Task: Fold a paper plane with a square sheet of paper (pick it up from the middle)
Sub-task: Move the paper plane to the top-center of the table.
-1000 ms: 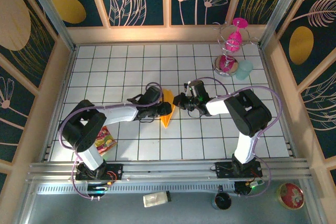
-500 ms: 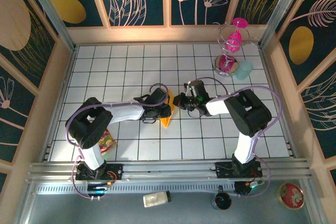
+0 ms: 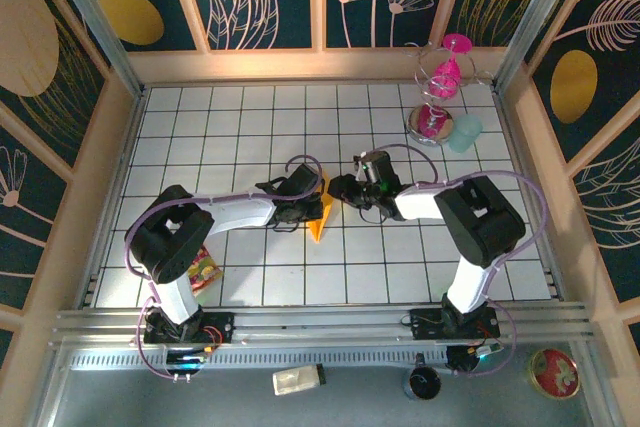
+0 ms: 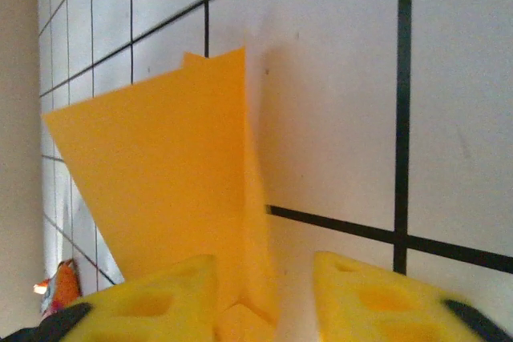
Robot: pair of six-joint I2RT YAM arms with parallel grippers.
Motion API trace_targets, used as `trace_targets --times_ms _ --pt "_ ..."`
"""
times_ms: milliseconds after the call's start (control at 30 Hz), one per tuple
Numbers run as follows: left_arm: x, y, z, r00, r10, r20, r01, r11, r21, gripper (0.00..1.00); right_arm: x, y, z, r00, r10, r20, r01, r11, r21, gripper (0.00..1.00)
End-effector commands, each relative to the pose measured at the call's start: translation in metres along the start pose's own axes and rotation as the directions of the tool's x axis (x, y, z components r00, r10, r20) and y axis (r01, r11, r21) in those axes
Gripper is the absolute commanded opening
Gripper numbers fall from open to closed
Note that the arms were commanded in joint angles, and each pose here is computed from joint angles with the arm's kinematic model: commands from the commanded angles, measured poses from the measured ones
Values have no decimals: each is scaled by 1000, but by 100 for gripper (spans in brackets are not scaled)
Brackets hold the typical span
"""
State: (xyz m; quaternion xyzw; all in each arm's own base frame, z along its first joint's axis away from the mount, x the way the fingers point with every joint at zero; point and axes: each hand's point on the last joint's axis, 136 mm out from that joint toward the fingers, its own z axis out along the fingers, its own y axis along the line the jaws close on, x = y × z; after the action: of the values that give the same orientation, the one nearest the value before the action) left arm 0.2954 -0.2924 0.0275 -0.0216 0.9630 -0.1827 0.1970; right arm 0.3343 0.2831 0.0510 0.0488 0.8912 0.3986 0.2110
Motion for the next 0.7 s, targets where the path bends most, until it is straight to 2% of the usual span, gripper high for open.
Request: trace_targets --times_ms 0,167,333,467,667 --pt "-7 -1 -5 999 30 23 -29 999 -32 10 -17 3 -17 995 -39 87 34 998 57 45" --pt "-32 -1 -18 990 101 97 -92 991 -99 9 -35 -8 -49 970 -58 237 21 988 154 55" --pt "-72 2 -26 973 166 159 -139 976 -165 9 -45 -20 -80 931 -68 357 -10 977 214 58" --pt "-112 4 -20 963 188 192 -153 971 -182 9 -46 -23 -91 917 -85 390 -9 973 232 59" --pt "-150 8 5 960 232 157 -196 956 -218 10 -49 -35 -97 913 -72 401 -31 970 243 59"
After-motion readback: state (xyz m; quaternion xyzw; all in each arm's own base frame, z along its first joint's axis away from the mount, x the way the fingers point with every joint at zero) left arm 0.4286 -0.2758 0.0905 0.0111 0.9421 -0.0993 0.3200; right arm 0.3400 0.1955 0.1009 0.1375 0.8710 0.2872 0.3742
